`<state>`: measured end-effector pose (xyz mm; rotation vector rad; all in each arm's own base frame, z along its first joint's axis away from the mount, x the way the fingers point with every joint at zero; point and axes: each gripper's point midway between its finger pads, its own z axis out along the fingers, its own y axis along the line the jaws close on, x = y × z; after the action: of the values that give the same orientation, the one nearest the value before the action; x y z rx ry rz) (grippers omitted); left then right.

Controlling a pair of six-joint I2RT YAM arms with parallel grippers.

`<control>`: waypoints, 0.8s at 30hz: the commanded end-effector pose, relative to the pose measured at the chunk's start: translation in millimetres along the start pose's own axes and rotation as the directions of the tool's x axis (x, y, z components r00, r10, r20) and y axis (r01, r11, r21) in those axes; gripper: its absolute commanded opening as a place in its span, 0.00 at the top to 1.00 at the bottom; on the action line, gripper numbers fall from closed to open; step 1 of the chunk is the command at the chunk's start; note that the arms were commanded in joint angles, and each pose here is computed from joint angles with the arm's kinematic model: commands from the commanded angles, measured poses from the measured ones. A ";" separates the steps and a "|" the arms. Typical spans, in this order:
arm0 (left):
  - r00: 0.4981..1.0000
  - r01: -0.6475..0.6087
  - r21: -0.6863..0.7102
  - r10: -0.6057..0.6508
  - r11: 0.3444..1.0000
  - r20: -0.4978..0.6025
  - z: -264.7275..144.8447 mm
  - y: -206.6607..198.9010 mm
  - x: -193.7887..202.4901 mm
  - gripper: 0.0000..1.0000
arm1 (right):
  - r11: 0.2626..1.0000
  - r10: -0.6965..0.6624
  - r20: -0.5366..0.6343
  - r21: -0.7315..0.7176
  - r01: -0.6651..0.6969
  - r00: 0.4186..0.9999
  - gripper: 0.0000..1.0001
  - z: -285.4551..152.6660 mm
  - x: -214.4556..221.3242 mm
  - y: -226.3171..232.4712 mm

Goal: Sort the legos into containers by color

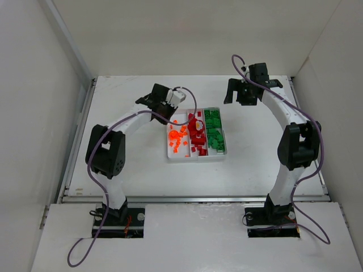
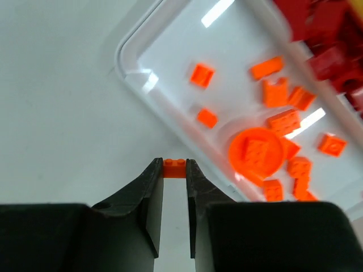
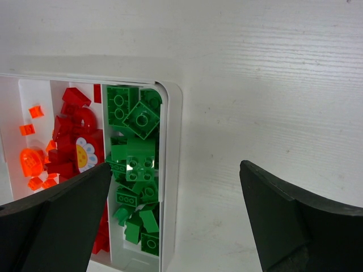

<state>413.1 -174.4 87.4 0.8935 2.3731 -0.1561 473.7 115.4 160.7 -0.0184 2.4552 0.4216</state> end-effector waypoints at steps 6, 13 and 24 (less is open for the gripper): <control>0.993 -0.112 0.054 0.109 0.992 0.054 10.4 -35.3 -38.3 0.79 | 1.000 -0.017 0.076 -0.005 0.017 0.997 0.00 -16.2 -17.8 7.6; 0.990 -0.100 0.050 0.094 0.994 0.108 4.5 -32.9 -62.7 0.03 | 1.000 -0.027 0.089 0.012 0.027 0.996 0.00 -19.7 -20.5 5.4; 0.954 0.013 -0.048 0.002 0.999 0.301 -50.1 5.2 -111.5 0.00 | 0.999 -0.033 0.112 -0.022 0.036 0.993 0.00 -23.4 -29.3 13.3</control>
<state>442.2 -228.8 131.5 0.9213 2.1983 -0.2135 473.7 112.9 159.3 -0.0119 2.4574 0.4036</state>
